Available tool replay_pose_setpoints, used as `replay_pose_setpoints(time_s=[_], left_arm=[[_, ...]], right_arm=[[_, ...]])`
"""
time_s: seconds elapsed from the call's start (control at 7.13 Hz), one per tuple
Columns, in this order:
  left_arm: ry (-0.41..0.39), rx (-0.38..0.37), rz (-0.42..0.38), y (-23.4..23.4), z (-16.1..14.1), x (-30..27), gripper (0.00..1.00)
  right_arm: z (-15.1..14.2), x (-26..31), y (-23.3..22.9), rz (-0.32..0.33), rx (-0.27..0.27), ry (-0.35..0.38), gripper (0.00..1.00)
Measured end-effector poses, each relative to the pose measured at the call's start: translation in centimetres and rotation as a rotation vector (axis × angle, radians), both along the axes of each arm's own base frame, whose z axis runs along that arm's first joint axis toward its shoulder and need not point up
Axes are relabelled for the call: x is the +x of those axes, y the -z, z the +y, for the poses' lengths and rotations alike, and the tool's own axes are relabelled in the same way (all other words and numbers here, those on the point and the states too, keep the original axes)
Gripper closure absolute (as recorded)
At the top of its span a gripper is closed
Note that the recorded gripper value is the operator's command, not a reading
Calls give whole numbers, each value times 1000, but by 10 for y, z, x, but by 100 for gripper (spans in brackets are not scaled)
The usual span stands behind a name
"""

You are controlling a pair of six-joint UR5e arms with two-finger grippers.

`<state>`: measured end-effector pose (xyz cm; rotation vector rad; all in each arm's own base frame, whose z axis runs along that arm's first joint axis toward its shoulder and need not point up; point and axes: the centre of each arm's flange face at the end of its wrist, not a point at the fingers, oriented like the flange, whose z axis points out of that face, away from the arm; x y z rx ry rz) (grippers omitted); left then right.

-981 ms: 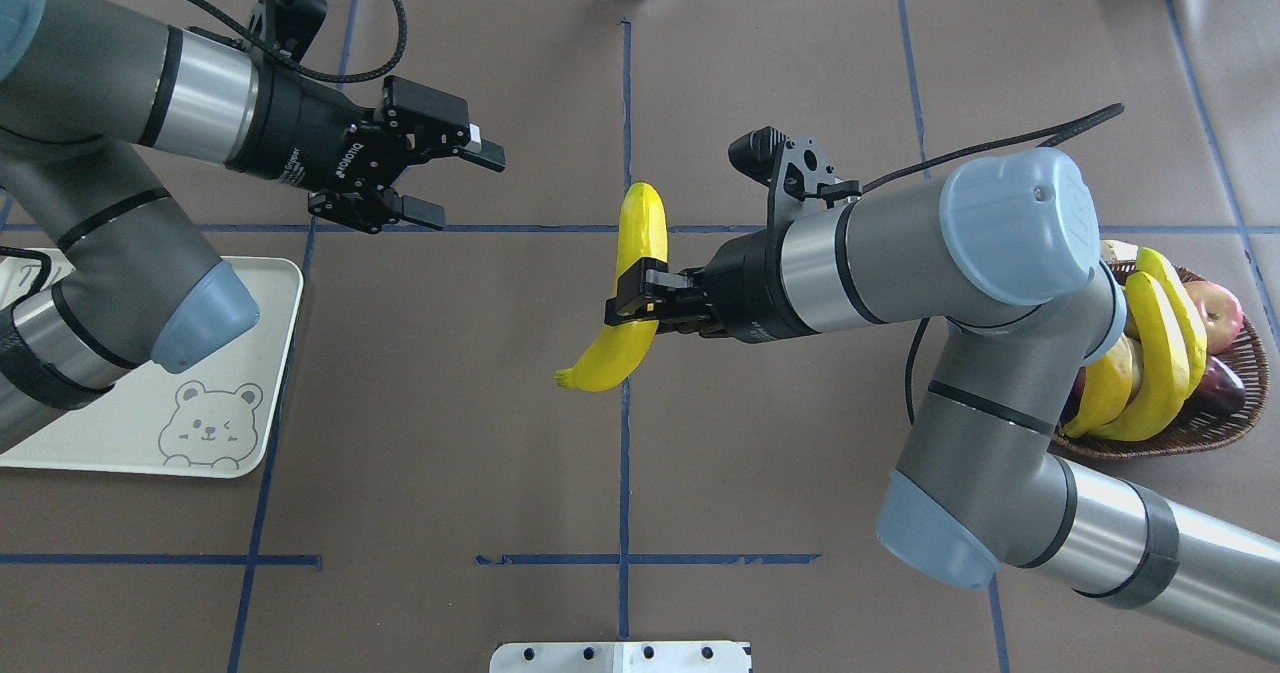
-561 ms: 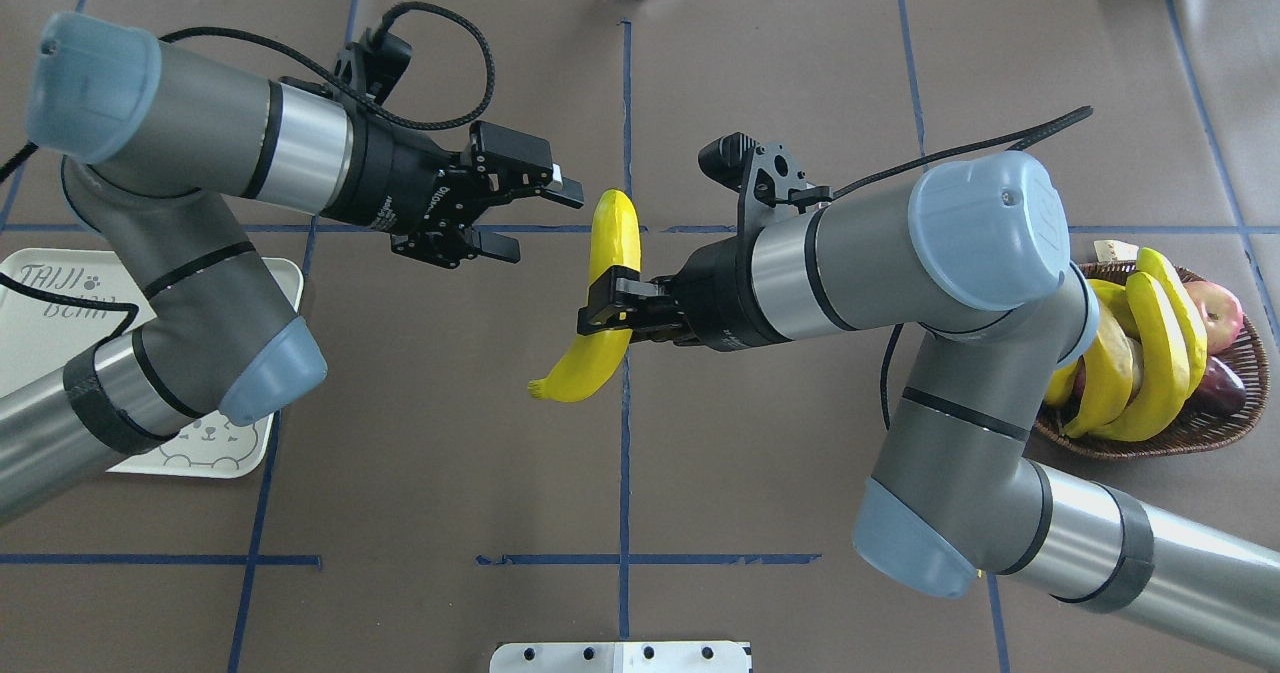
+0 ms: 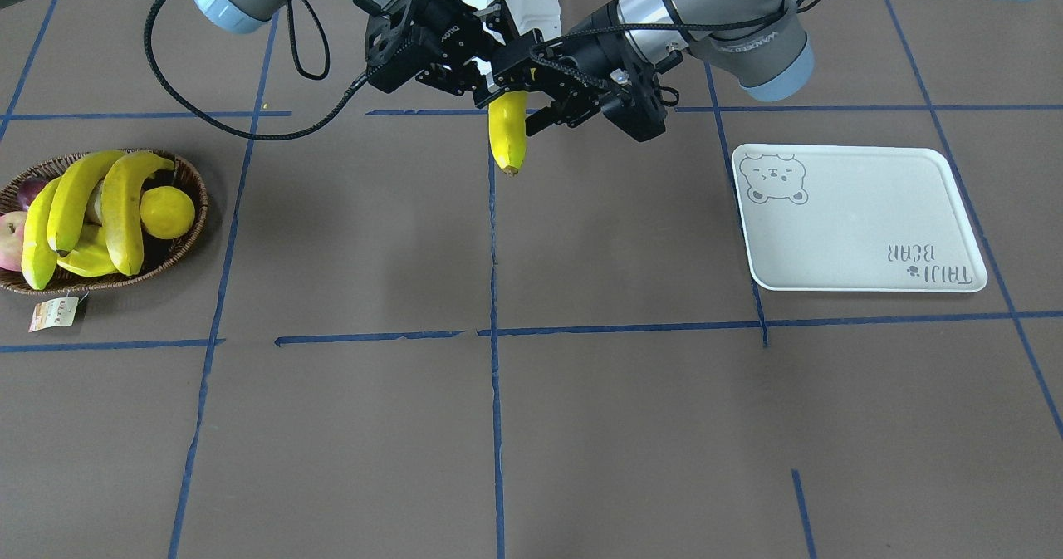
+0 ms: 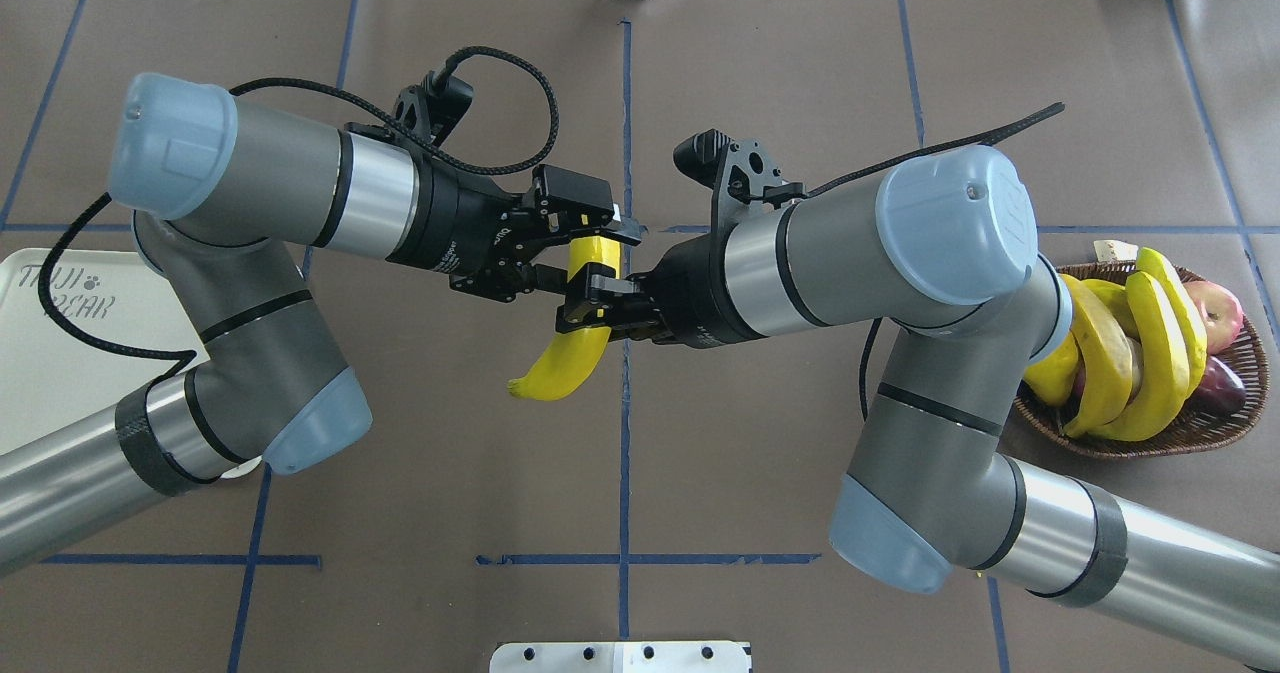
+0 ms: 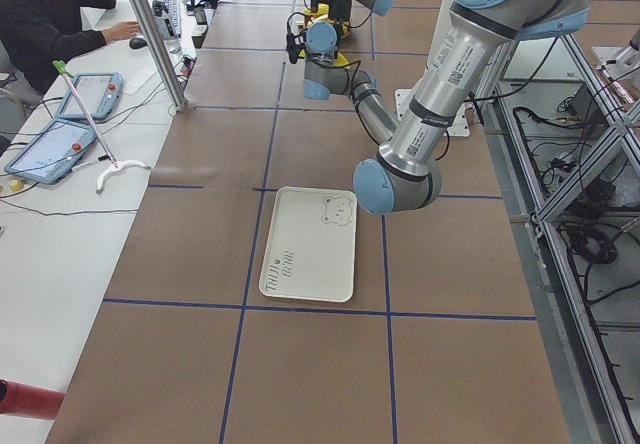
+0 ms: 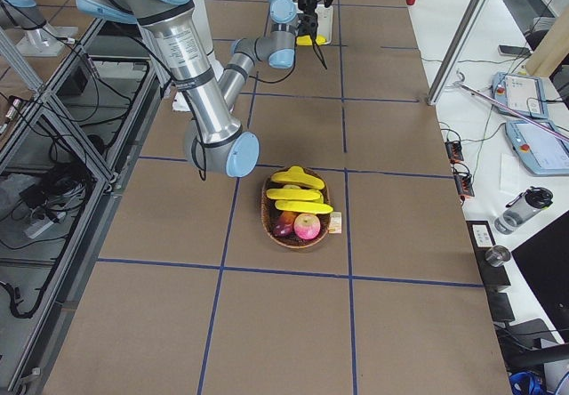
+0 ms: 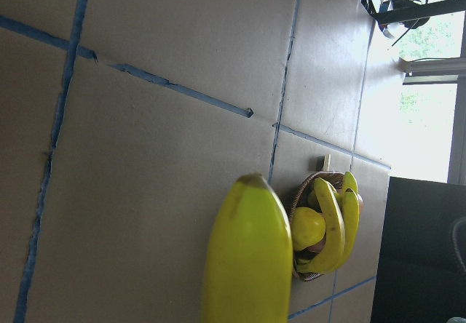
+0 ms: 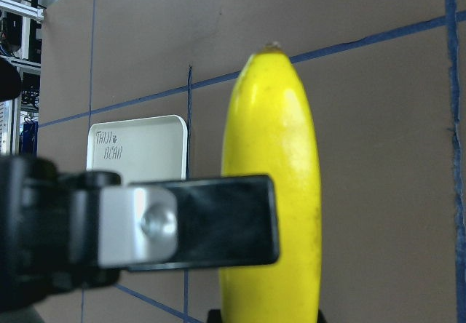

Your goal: Transfer all bananas from basket to plate

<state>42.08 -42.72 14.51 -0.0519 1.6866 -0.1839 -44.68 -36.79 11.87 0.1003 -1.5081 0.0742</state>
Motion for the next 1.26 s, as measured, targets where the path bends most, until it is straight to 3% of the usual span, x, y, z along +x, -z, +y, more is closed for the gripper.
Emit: replay_pose_setpoints(time_s=[0.14, 0.28, 0.42, 0.56, 0.7, 0.84, 1.26], left_arm=[[7, -2, 2, 0, 2, 4, 21], [11, -3, 2, 0, 4, 7, 69], [12, -4, 1, -1, 4, 8, 99], [13, -6, -3, -3, 4, 8, 100], [16, -6, -7, -6, 2, 7, 100], [23, -5, -9, -7, 0, 5, 100], [30, -5, -14, -10, -4, 3, 100]], right_arm=[[0, 1, 1, -4, 1, 1, 99], [1, 1, 1, -7, 3, 2, 99], [1, 1, 1, -6, 3, 3, 99], [2, 1, -1, -3, 3, 5, 91], [2, 1, -3, 0, 4, 8, 30], [3, 1, -4, 1, 4, 11, 1], [6, 2, -2, -6, 2, 13, 0]])
